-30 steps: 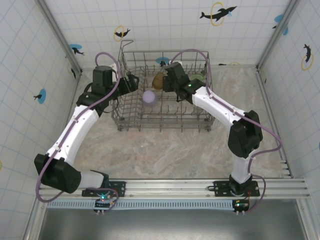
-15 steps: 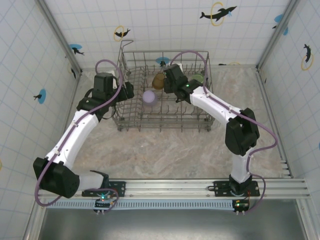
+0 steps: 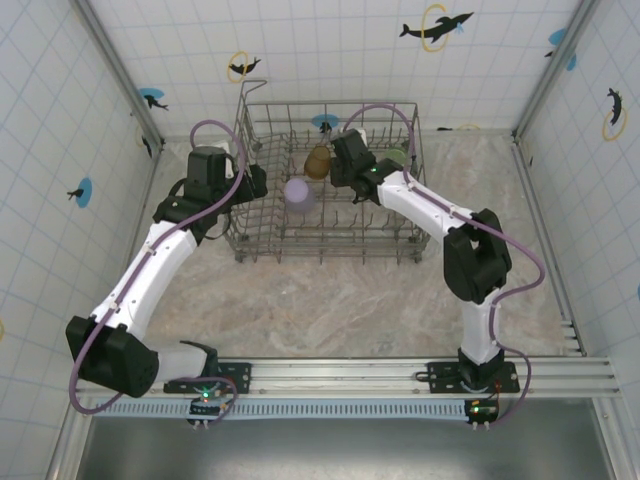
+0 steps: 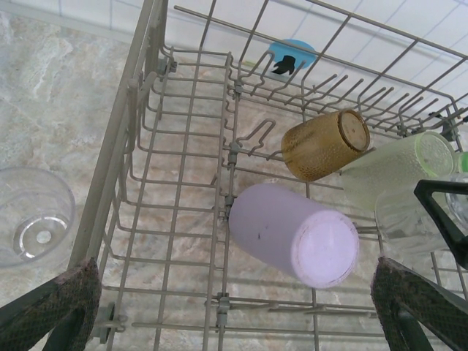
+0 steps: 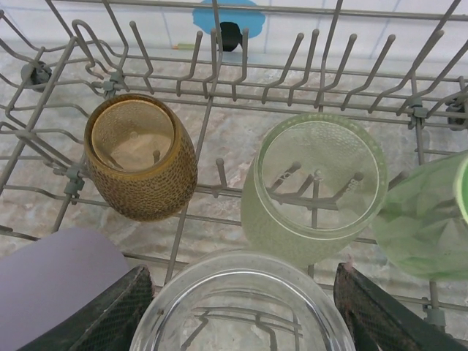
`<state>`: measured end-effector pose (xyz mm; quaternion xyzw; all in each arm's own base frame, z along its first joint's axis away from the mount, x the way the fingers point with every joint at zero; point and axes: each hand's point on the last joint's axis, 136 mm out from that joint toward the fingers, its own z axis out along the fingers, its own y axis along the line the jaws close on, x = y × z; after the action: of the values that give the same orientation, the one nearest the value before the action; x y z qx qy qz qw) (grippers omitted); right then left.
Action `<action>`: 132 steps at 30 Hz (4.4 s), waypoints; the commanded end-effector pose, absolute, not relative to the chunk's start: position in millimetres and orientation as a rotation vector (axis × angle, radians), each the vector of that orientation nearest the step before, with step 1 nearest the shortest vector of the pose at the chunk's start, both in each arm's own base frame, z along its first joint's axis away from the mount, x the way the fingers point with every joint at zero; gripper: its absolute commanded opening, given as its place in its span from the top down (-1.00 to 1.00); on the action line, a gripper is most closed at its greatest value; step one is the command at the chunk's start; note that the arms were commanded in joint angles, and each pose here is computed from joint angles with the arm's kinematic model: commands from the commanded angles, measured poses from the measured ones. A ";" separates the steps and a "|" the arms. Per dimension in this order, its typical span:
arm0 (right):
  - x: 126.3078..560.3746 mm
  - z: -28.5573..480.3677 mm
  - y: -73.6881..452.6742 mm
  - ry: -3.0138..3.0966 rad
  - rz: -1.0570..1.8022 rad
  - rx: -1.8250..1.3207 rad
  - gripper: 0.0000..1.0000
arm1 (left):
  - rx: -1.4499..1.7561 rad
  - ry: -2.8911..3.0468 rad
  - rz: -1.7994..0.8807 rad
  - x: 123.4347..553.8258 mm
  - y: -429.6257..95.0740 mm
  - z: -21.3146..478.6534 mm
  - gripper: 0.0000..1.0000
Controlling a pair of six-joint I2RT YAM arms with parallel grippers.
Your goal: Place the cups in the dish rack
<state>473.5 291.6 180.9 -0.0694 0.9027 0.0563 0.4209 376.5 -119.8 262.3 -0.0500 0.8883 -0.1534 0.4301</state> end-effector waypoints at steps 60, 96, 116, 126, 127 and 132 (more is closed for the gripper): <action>377.3 250.2 253.1 2.174 0.415 -0.135 -0.99 | -0.389 2.179 -0.028 387.3 -53.0 295.1 -0.95; 281.5 226.9 184.7 2.176 0.468 -0.052 -0.99 | -0.799 2.324 -0.098 390.1 50.4 178.9 -0.95; 277.2 228.8 188.8 2.168 0.489 -0.049 -0.99 | -0.804 2.427 -0.136 401.1 46.5 121.4 -0.65; 272.6 238.0 188.6 2.145 0.501 -0.040 -0.99 | -0.799 2.495 -0.185 403.9 38.1 92.5 -0.20; 272.4 238.6 188.4 2.144 0.500 -0.039 -0.99 | -0.800 2.499 -0.183 403.8 38.4 90.2 -0.15; 271.7 240.9 188.6 2.146 0.497 -0.040 -0.99 | -0.805 2.524 -0.180 405.7 37.8 76.6 0.02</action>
<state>273.8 192.3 235.2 -0.0242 0.8714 0.2034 0.4458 406.1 37.2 90.5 -0.2960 0.9191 -0.0643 0.2521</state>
